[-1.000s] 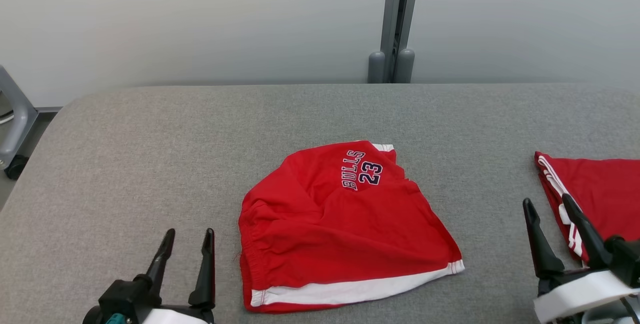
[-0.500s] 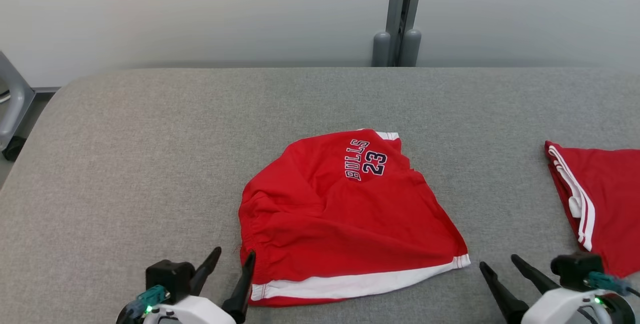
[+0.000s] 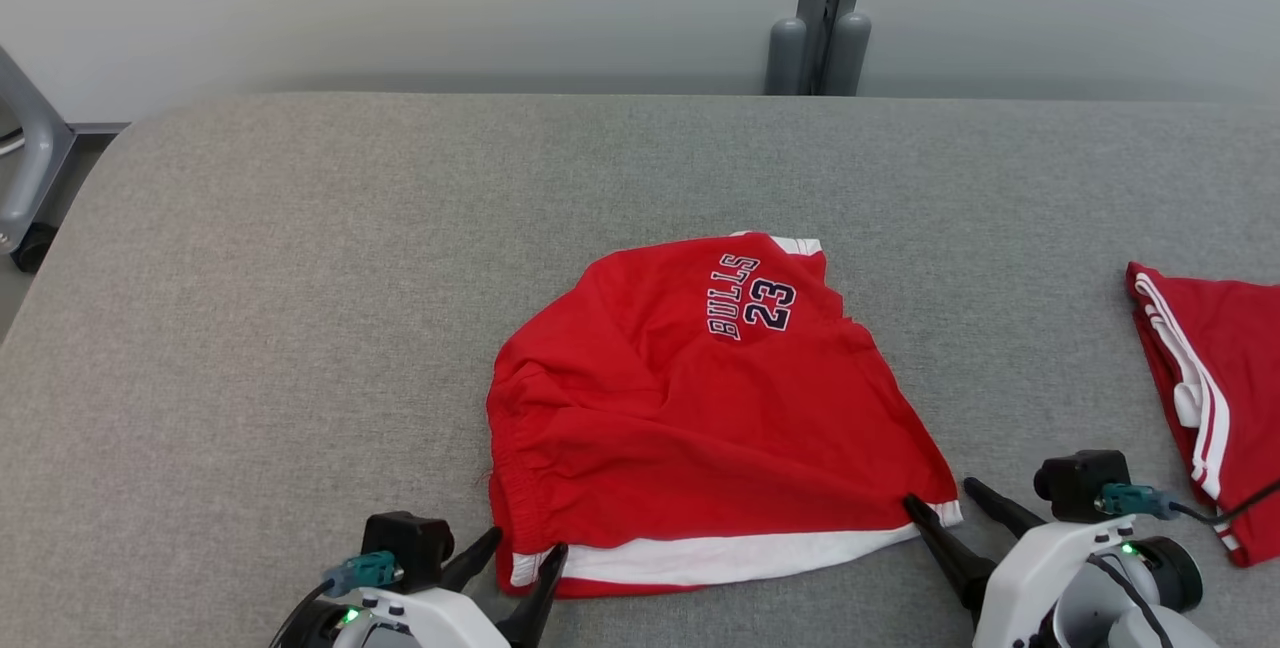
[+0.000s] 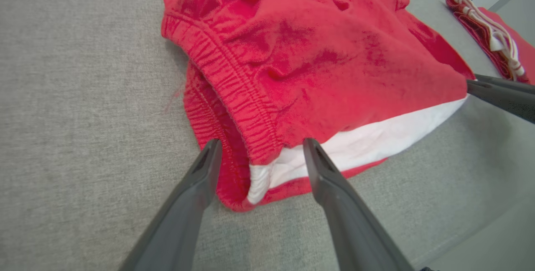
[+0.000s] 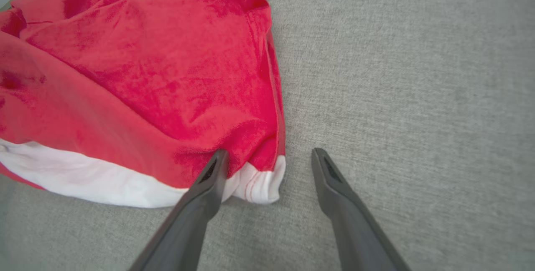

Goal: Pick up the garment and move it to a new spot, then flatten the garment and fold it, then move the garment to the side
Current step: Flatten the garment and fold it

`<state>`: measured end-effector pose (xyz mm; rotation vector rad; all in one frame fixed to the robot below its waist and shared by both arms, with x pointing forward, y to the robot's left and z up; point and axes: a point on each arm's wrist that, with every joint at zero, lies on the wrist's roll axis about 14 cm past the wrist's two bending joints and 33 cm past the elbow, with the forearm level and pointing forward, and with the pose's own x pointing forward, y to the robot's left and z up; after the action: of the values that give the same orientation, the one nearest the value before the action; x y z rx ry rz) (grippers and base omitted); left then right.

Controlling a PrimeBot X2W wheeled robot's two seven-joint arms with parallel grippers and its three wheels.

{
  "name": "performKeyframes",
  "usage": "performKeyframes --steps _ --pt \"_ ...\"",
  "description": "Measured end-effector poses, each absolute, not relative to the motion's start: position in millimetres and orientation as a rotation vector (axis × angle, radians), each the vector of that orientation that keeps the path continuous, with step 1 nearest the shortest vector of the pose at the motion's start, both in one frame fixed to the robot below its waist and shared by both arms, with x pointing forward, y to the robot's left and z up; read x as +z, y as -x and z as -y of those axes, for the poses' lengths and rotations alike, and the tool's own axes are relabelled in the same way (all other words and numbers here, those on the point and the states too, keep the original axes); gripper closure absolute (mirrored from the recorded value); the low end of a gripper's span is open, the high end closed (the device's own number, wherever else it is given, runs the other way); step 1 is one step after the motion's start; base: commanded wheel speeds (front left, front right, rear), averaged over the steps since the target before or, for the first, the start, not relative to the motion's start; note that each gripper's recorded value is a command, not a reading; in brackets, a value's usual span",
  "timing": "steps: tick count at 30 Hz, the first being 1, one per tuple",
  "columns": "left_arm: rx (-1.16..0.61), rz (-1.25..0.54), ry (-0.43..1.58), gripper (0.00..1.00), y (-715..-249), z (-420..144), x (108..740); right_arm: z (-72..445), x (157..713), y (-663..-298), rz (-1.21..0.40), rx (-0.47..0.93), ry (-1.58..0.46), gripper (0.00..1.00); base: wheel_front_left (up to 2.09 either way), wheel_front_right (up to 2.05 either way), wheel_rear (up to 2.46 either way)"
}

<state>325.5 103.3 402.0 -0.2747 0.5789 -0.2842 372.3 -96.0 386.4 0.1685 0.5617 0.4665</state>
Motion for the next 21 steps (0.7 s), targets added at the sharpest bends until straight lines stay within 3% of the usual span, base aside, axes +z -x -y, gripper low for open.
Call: performKeyframes --steps 3,7,10,11,12,13,14,15,16,21 --pt "-0.298 -0.621 0.278 0.00 -320.9 -100.1 392.8 91.1 381.0 -375.1 -0.583 0.475 -0.173 0.00 0.00 0.00 0.00" --pt "-0.310 -0.651 0.281 0.00 -320.6 -98.0 387.8 89.1 375.0 -378.2 -0.606 0.478 -0.173 0.19 0.00 0.00 0.00" --pt "-0.316 -0.669 0.277 0.00 -318.1 -97.9 383.8 89.9 372.1 -379.6 -0.614 0.474 -0.172 0.25 0.00 0.00 0.00" --pt "-0.319 -0.675 0.278 0.09 -317.9 -97.4 383.2 89.8 371.6 -379.2 -0.616 0.472 -0.178 0.39 0.00 0.00 0.00" --pt "-0.324 -0.675 0.278 0.51 -318.2 -96.8 383.3 89.8 370.9 -378.6 -0.620 0.471 -0.181 0.50 0.00 0.00 0.00" --pt "-0.329 -0.682 0.273 0.85 -318.0 -96.1 382.8 89.7 370.4 -378.0 -0.622 0.472 -0.181 0.56 0.00 0.00 0.00" --pt "-0.334 -0.688 0.274 1.00 -317.0 -95.5 382.2 88.9 370.3 -377.4 -0.623 0.474 -0.180 0.69 0.00 0.00 0.00" --pt "-0.342 -0.703 0.275 1.00 -314.6 -93.8 380.5 88.0 370.2 -376.3 -0.625 0.476 -0.183 0.88 0.00 0.00 0.00" --pt "-0.352 -0.720 0.276 1.00 -311.8 -91.7 378.8 86.7 369.9 -375.0 -0.628 0.478 -0.187 1.00 0.00 0.00 0.00" --pt "-0.372 -0.732 0.284 1.00 -309.3 -90.8 383.5 83.7 372.1 -372.2 -0.629 0.485 -0.196 1.00 0.00 0.00 0.00"
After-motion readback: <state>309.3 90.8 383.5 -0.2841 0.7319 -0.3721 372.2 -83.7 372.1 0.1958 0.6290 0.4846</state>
